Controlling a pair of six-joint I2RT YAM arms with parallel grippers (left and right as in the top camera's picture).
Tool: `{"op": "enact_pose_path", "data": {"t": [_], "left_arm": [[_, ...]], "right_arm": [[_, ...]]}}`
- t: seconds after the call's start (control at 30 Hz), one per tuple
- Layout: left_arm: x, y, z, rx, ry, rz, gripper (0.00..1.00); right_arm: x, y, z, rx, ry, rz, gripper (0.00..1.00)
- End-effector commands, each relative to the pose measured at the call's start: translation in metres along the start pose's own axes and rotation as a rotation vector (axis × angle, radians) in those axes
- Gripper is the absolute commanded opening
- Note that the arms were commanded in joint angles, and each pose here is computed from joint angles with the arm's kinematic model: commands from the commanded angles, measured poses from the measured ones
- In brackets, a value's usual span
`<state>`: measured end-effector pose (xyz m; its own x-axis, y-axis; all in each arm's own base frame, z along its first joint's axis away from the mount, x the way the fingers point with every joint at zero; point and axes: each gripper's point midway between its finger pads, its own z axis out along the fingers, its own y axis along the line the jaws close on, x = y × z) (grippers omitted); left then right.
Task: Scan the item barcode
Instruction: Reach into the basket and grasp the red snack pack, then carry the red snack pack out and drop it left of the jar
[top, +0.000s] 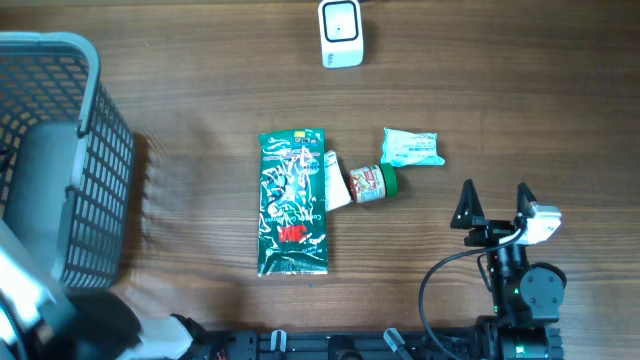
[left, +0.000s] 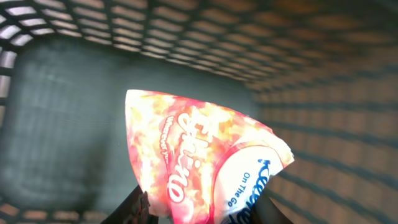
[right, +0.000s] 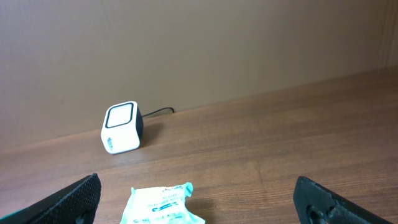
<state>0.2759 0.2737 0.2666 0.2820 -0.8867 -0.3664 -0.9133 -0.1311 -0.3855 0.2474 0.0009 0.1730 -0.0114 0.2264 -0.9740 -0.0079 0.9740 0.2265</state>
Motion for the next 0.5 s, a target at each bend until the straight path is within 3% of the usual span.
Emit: {"op": "enact_pose_path", "data": {"t": [0.0, 0.13, 0.2, 0.37, 0.47], "left_arm": [[0.047, -0.043, -0.095, 0.372, 0.139, 0.086, 0.29], [0.135, -0.054, -0.199, 0.668, 0.260, 0.320, 0.30], [0.176, -0.051, -0.221, 0.717, 0.295, 0.473, 0.30], [0.280, -0.006, -0.191, 0.522, 0.363, 0.825, 0.27], [0.329, 0.031, -0.143, 0.332, 0.420, 0.902, 0.26]], "right_arm": [[-0.001, 0.002, 0.000, -0.010, -0.006, -0.019, 1.00], [-0.001, 0.002, 0.000, -0.010, -0.006, -0.019, 1.00], [-0.001, 0.002, 0.000, -0.010, -0.006, -0.019, 1.00], [-0.001, 0.002, 0.000, -0.009, -0.006, -0.019, 1.00], [-0.001, 0.002, 0.000, -0.010, -0.006, -0.019, 1.00]]}}
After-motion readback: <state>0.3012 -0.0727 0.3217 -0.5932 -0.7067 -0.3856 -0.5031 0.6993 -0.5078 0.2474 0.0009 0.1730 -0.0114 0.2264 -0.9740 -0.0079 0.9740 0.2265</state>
